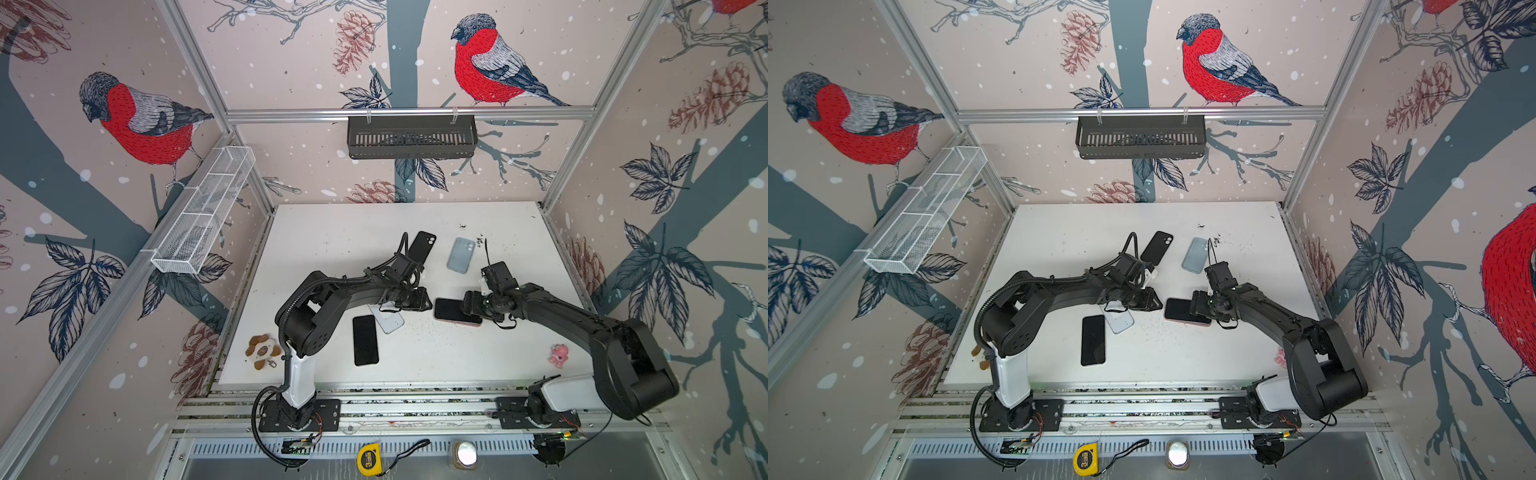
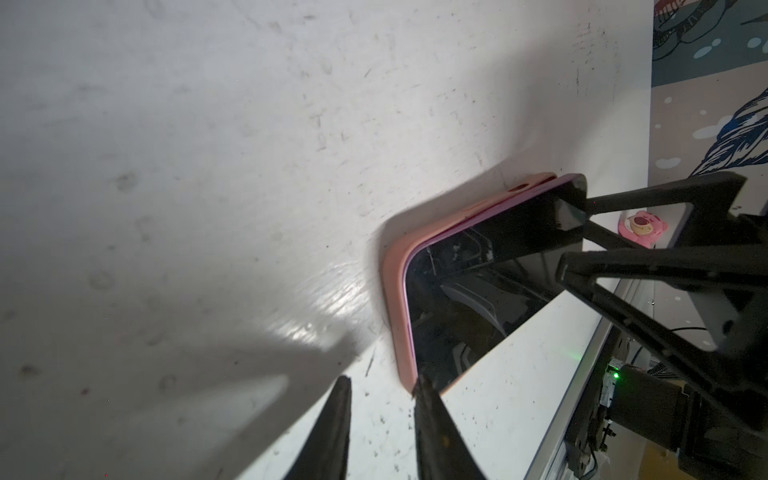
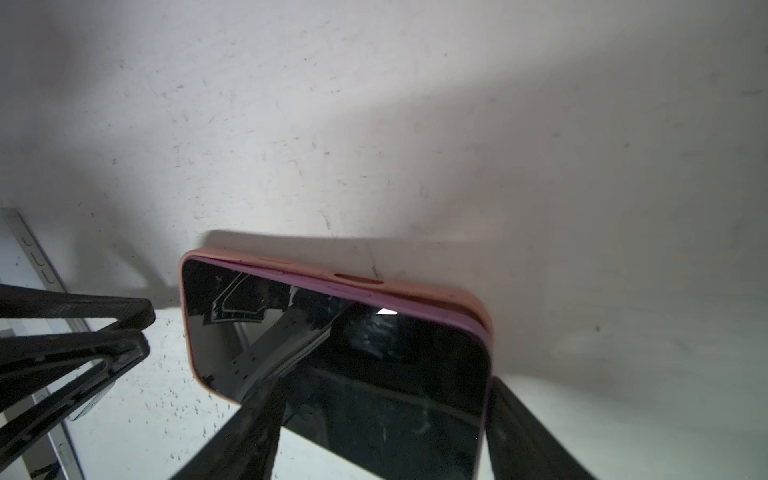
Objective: Put the phone into the phone case
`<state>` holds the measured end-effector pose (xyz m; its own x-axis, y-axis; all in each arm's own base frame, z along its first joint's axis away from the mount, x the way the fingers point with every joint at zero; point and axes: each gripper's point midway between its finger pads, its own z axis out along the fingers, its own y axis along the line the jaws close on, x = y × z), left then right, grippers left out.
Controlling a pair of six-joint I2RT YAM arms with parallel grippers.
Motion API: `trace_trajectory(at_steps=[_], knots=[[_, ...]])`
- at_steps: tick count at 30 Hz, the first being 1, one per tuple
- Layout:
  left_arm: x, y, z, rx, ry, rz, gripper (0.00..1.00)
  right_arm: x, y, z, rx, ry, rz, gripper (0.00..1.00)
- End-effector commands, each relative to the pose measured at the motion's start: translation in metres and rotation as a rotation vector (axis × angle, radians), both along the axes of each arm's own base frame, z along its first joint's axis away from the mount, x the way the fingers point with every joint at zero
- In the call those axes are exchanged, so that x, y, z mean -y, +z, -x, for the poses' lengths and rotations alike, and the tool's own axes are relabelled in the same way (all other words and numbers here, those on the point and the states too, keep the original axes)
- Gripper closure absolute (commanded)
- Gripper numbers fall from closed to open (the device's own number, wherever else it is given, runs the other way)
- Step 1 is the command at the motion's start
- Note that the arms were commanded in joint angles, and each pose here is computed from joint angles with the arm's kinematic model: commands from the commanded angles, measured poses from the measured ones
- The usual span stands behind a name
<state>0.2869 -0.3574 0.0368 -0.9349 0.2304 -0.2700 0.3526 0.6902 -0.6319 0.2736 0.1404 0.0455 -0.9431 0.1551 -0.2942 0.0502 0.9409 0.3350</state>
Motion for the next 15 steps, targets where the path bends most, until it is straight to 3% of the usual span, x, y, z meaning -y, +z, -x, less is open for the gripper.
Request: trace_trajectory(at_steps=[1, 15], knots=[[0.005, 0.007, -0.004, 0.015, -0.002, 0.024, 0.71, 0.006, 0.006, -0.003, 0.001, -0.029, 0.050, 0.24], [0.010, 0.008, -0.001, 0.011, -0.010, 0.033, 0.72, 0.015, 0.008, 0.003, 0.007, -0.016, 0.038, 0.28]])
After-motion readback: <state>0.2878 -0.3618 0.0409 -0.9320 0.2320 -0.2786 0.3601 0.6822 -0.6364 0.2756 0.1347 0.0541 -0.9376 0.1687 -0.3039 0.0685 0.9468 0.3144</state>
